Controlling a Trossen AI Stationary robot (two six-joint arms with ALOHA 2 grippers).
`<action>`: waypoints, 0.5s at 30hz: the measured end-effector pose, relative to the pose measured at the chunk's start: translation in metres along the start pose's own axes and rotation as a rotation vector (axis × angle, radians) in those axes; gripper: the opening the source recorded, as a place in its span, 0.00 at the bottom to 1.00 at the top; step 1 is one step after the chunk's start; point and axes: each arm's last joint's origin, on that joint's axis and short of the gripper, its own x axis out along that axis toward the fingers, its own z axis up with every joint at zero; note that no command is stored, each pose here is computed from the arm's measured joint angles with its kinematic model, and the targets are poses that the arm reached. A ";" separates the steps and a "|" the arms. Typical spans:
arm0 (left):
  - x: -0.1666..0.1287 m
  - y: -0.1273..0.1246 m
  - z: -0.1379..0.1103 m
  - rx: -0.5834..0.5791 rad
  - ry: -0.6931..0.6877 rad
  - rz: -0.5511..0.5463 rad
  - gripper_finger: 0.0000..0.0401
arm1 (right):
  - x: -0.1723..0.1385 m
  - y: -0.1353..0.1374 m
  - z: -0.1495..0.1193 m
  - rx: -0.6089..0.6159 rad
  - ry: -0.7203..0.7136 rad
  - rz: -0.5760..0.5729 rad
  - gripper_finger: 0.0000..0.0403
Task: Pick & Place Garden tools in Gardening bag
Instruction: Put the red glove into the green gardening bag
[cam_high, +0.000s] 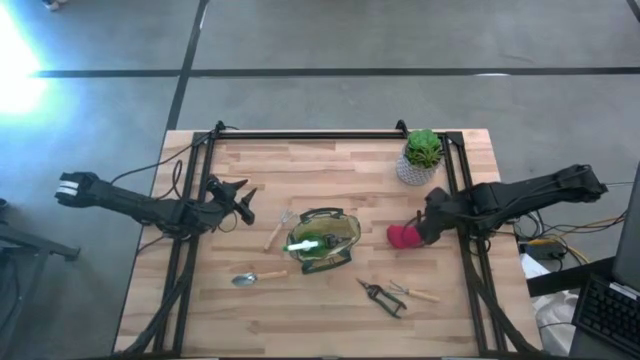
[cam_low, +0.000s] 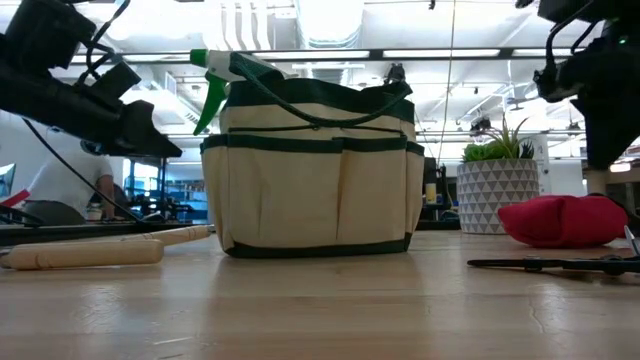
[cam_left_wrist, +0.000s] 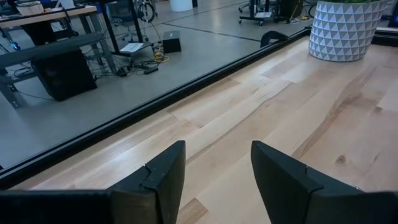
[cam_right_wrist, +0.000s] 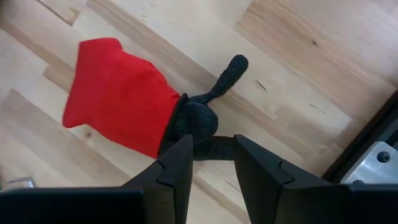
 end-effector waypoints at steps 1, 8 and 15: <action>0.000 0.000 0.000 0.000 0.000 -0.001 0.46 | 0.001 0.001 0.000 -0.001 0.004 -0.008 0.27; 0.000 0.000 0.000 0.000 0.000 0.000 0.46 | 0.007 0.005 0.001 -0.009 0.022 -0.043 0.29; 0.000 0.000 0.000 0.000 0.000 0.000 0.46 | 0.012 0.007 0.000 -0.007 0.034 -0.015 0.30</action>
